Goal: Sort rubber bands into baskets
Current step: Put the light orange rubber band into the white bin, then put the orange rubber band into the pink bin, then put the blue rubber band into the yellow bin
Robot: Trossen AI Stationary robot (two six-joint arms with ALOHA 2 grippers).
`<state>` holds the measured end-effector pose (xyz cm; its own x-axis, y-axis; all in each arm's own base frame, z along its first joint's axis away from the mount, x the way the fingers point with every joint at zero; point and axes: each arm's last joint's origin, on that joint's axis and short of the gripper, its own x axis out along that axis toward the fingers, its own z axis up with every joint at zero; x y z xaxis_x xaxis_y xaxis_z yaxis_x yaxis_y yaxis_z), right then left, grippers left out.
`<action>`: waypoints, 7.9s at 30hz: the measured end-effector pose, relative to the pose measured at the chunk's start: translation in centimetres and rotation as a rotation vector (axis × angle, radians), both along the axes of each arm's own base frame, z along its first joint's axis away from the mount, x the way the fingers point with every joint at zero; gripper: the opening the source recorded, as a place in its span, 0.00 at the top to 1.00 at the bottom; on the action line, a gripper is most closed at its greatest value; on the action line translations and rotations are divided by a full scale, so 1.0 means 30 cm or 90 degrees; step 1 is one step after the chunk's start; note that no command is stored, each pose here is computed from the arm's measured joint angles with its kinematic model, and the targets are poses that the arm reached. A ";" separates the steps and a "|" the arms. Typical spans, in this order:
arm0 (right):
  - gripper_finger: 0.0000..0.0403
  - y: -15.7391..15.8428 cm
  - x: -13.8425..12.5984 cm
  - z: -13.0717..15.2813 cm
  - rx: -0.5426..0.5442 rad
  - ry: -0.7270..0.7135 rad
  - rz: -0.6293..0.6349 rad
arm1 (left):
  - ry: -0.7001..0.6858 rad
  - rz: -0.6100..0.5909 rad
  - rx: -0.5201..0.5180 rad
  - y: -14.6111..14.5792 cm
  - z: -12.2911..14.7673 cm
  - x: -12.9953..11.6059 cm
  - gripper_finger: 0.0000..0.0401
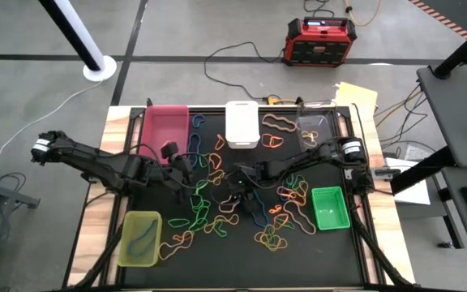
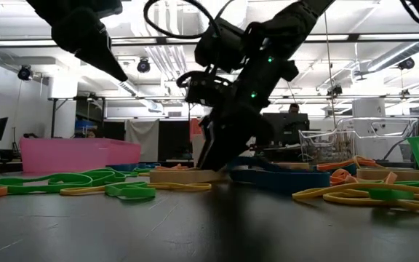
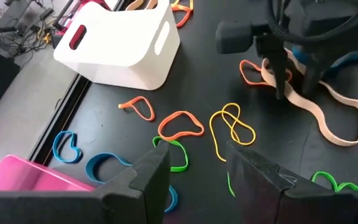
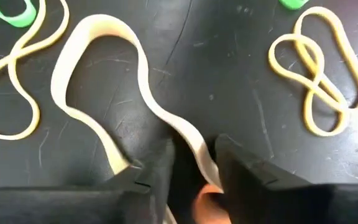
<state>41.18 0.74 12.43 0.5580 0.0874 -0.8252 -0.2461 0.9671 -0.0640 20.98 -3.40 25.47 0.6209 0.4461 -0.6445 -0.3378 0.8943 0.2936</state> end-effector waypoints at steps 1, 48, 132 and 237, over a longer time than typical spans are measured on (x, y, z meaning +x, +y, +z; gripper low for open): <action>0.75 0.000 0.001 -0.001 0.001 0.002 0.001 | -0.001 0.000 0.000 0.000 0.000 0.000 0.65; 0.98 -0.574 -0.198 0.526 -0.288 -0.289 -0.381 | -0.052 0.080 0.114 0.020 0.032 -0.006 0.65; 0.59 -0.322 -0.477 0.652 0.000 -0.286 -0.320 | -0.007 0.412 -0.238 0.234 -0.313 0.437 0.73; 0.62 -0.208 -0.561 0.450 0.140 0.085 -0.379 | -0.119 0.054 -0.126 0.553 0.139 -0.010 0.67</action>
<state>24.34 -5.50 25.93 0.4562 -0.0305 -0.8893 0.3437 0.9279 0.1445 20.67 13.18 29.63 0.7030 0.3781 -0.6024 -0.4455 0.8943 0.0414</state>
